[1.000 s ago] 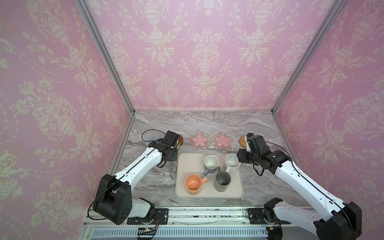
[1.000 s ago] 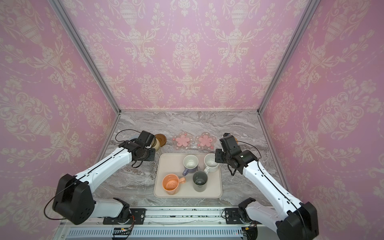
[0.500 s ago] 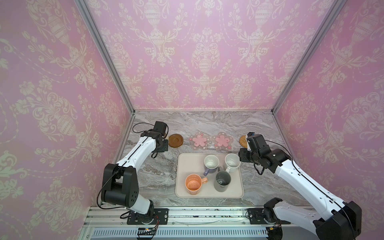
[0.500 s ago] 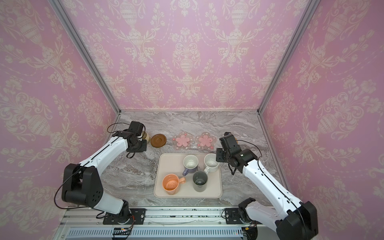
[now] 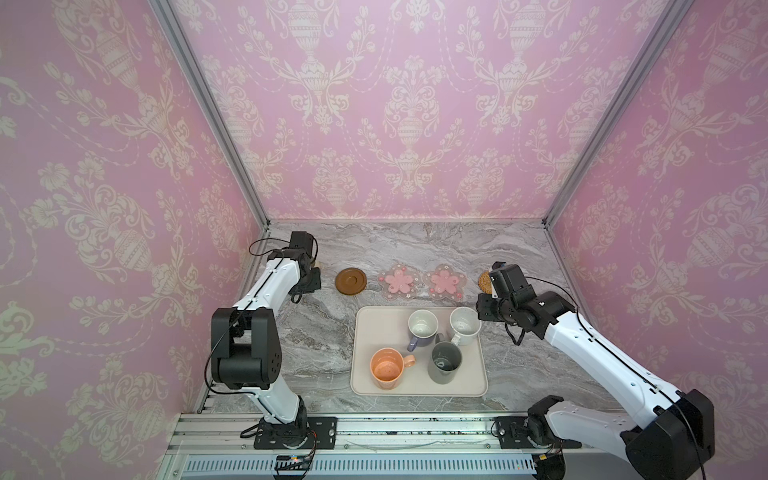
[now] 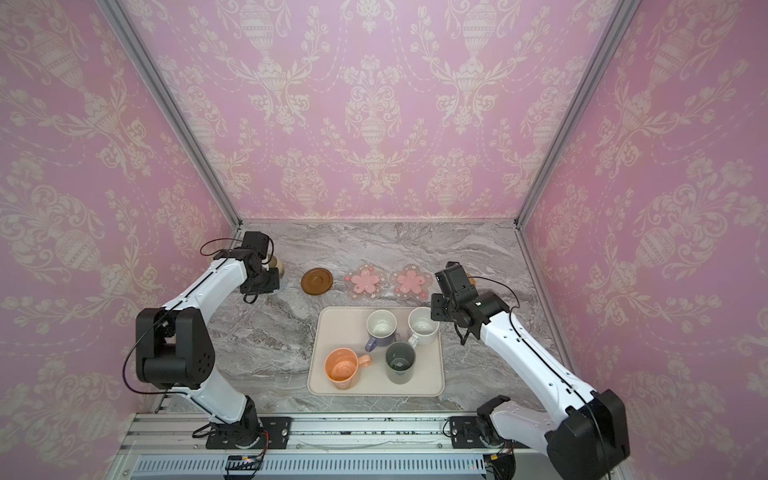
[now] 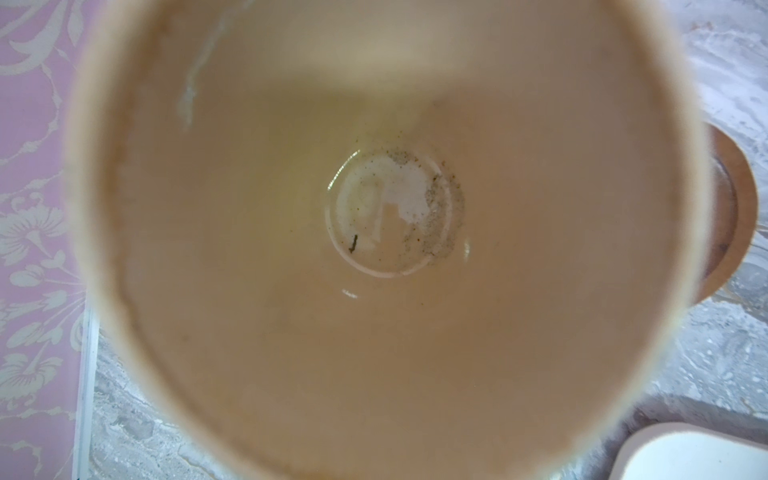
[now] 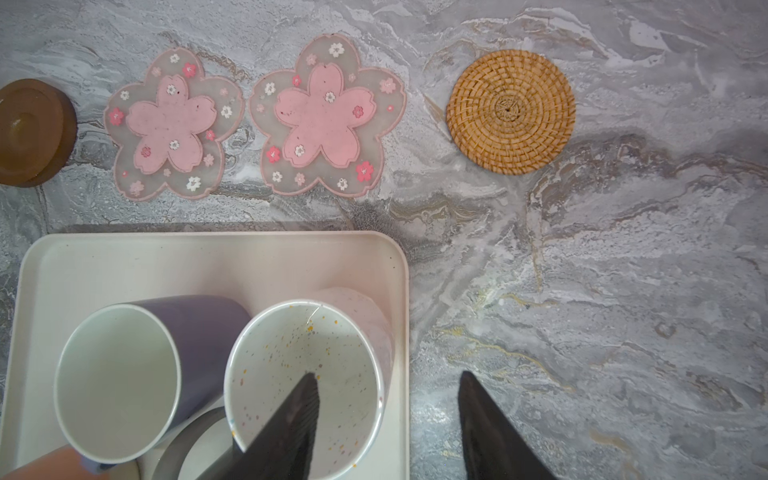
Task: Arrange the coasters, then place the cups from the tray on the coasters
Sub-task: 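Hold the cream mug beside the brown wooden coaster with the left gripper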
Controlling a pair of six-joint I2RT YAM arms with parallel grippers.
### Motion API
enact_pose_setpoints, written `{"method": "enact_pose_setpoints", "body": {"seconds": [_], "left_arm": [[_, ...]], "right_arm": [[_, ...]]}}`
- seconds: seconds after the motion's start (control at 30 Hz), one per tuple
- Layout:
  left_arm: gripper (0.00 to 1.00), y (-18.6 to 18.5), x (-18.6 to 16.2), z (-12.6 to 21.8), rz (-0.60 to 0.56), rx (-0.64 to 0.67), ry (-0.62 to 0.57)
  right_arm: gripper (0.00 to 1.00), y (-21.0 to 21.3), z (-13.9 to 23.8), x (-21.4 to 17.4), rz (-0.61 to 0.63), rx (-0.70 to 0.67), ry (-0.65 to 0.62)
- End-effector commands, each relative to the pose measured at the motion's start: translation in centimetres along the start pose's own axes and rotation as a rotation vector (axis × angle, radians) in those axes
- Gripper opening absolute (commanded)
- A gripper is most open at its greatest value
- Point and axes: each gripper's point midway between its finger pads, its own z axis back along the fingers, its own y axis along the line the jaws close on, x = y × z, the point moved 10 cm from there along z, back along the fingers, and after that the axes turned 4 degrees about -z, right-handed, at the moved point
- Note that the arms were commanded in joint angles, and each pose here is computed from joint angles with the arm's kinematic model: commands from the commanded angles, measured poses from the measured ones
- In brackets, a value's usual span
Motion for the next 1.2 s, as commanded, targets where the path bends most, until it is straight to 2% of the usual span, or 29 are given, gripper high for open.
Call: {"method": "enact_pose_setpoints", "body": {"seconds": [0.0, 0.47, 0.8, 1.17], "left_arm": [[0.0, 0.3, 2.6, 0.7, -0.016, -0.002, -0.085], [0.0, 1.1, 3.4, -2.2, 0.003, 0.024, -0.042], [0.0, 1.4, 3.4, -3.3, 0.017, -0.011, -0.033], [0.0, 1.3, 1.8, -4.5, 0.043, -0.014, 0.002]], "right_arm": [[0.56, 0.1, 0.4, 0.4, 0.032, -0.024, -0.004], [0.56, 0.9, -0.6, 1.1, 0.032, -0.021, 0.018], [0.56, 0.9, -0.6, 1.1, 0.019, -0.016, 0.018], [0.56, 1.1, -0.5, 1.2, 0.007, 0.002, 0.019]]}}
